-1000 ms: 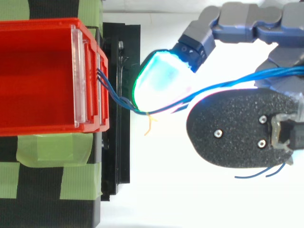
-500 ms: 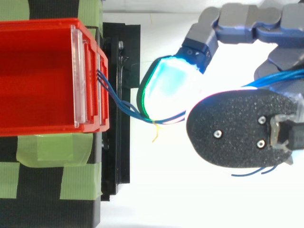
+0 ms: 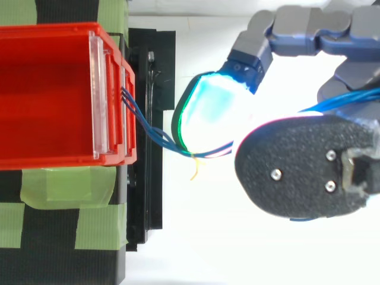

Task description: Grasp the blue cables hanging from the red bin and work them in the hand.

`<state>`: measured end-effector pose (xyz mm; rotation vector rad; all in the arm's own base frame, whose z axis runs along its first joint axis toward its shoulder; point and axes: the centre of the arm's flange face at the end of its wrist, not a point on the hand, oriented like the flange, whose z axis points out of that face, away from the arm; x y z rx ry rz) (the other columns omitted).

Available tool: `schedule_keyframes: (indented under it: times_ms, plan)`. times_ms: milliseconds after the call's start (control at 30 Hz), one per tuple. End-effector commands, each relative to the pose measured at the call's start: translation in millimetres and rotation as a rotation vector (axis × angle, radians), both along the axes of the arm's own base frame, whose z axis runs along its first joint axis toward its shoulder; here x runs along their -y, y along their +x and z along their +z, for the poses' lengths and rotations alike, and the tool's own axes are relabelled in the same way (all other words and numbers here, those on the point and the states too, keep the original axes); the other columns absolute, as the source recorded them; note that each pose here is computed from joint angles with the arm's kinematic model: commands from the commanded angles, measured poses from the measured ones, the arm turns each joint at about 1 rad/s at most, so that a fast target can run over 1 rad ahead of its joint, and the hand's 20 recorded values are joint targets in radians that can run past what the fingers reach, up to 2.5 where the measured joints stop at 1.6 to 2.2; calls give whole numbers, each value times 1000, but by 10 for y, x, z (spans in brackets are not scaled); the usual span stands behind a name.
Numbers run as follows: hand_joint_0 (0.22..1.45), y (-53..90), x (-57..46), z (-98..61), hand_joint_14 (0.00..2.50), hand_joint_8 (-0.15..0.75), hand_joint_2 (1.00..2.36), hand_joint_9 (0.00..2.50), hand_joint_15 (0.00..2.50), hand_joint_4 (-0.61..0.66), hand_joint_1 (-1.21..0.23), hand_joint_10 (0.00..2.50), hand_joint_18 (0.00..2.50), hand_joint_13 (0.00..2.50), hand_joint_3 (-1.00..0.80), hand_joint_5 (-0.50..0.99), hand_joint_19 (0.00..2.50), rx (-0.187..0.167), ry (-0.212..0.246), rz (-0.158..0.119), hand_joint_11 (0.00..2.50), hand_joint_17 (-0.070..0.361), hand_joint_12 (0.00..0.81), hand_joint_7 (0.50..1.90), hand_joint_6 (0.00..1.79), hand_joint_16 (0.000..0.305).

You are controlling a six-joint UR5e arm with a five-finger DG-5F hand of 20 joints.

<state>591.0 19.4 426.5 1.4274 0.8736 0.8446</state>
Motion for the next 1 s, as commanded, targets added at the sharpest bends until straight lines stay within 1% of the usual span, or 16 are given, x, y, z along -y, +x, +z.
schedule_keyframes:
  times_ms: [0,33,100,167,333,567,633,700,833,933,967]
  plan:
    - [906,-4,-9,-9,2500,455,1010,1805,1398,334,-681,2500,2500,1889,-802,374,759,-30,-42,17,2500,153,533,1300,12,203]
    - [903,-6,-9,-11,2500,455,1008,1805,1398,336,-683,2500,2500,1889,-824,372,759,-40,-58,19,2500,153,533,1305,10,203]
    - [900,-9,-8,-13,2500,455,1005,1805,1398,342,-692,2500,2500,1889,-879,368,759,-49,-71,20,2500,153,533,1301,10,203]
    - [897,-9,-8,-13,2500,455,1006,1805,1398,335,-706,2500,2500,1889,-880,365,759,-49,-70,19,2500,153,533,1305,10,203]
    - [935,-6,-9,-11,2500,455,1009,1805,1398,330,-745,2500,2500,1889,-795,339,759,-46,-69,19,2500,153,533,1321,10,203]
    - [987,-6,-9,-11,2500,455,1013,1805,1398,306,-774,2500,2500,1889,-704,288,759,-46,-69,19,2500,153,533,1431,0,203]
    - [996,-6,-9,-11,2500,455,1015,1805,1398,303,-773,2500,2500,1889,-663,255,759,-46,-69,19,2500,153,533,1408,114,203]
    - [998,-6,-9,-11,2500,455,1015,1805,1398,291,-770,2500,2500,1889,-651,211,759,-46,-69,19,2500,153,533,1343,291,203]
    - [993,-5,-11,-11,2500,455,1015,1805,1398,296,-765,2500,2500,1889,-647,188,759,-46,-69,21,2500,153,533,1288,424,203]
    - [990,-6,-9,-11,2500,455,1016,1805,1398,278,-765,2500,2500,1889,-635,174,759,-46,-69,19,2500,153,533,1286,481,203]
    - [991,-6,-9,-11,2500,455,1016,1805,1398,273,-765,2500,2500,1889,-619,155,759,-46,-69,19,2500,153,533,1288,526,203]
